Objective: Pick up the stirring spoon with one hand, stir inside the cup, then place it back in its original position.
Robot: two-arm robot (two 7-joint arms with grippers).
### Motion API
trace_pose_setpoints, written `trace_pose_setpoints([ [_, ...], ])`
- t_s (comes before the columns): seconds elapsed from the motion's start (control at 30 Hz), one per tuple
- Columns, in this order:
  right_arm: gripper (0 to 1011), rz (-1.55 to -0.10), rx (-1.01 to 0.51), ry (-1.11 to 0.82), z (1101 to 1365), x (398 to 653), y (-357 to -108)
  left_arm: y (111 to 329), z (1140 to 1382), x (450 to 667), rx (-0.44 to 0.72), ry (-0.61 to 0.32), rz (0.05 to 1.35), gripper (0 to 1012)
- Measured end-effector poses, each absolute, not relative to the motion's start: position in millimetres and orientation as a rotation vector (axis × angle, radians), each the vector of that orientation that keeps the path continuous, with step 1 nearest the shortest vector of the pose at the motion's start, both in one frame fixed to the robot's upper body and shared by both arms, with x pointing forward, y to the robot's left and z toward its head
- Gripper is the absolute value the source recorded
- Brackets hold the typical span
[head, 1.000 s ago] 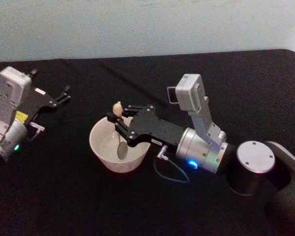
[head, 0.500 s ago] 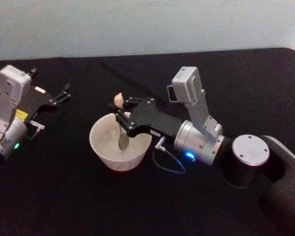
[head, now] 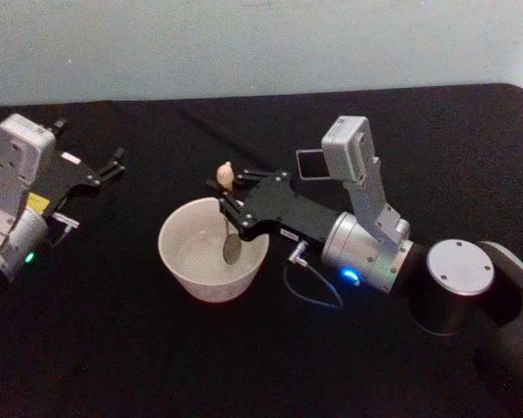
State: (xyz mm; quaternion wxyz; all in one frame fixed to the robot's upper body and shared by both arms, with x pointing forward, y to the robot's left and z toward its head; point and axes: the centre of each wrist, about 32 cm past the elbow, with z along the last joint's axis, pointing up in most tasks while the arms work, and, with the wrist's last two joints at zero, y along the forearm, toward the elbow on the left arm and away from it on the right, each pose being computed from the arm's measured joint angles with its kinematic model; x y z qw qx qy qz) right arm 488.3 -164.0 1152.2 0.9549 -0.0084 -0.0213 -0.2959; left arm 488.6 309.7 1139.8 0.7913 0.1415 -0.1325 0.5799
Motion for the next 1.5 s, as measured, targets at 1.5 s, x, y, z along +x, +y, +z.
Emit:
trace_pose_setpoints([
  [1.5,159,-0.586,-0.005,-0.057,1153.7,496.6,-148.8,309.7,1139.8,488.6,0.304,-0.285,1.248,1001],
])
